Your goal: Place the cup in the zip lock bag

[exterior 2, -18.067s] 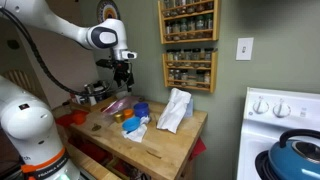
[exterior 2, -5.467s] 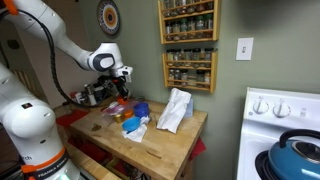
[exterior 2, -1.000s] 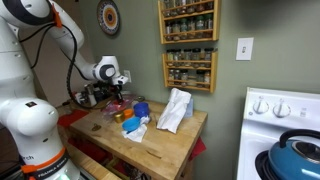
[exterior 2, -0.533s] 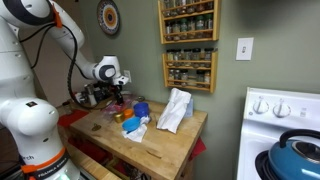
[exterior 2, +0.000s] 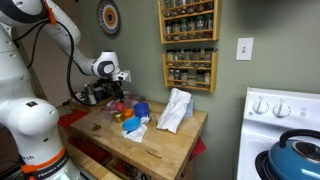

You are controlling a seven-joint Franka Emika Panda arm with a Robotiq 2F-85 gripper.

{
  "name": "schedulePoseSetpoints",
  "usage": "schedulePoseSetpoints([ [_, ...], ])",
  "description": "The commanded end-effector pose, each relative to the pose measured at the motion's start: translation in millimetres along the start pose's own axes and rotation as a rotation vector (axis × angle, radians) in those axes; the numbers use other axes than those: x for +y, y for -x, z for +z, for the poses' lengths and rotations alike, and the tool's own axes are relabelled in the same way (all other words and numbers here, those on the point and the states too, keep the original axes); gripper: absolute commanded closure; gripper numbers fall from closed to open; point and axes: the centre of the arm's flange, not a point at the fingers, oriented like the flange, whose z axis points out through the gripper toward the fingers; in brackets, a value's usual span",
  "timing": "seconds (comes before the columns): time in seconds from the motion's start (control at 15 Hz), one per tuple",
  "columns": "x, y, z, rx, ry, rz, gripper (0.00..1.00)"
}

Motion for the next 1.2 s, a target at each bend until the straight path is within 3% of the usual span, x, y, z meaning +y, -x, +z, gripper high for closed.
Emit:
schedulePoseSetpoints([
  [0.0, 12, -3, -29, -0.003, -0.047, -0.013, 0.0],
  [0.27, 24, -7, -70, 0.027, -0.089, -0.052, 0.0],
  [0.8, 53, 21, -183, 0.072, -0.033, -0.164, 0.0],
  [1.13, 69, 41, -216, 0.063, -0.019, -0.274, 0.0],
])
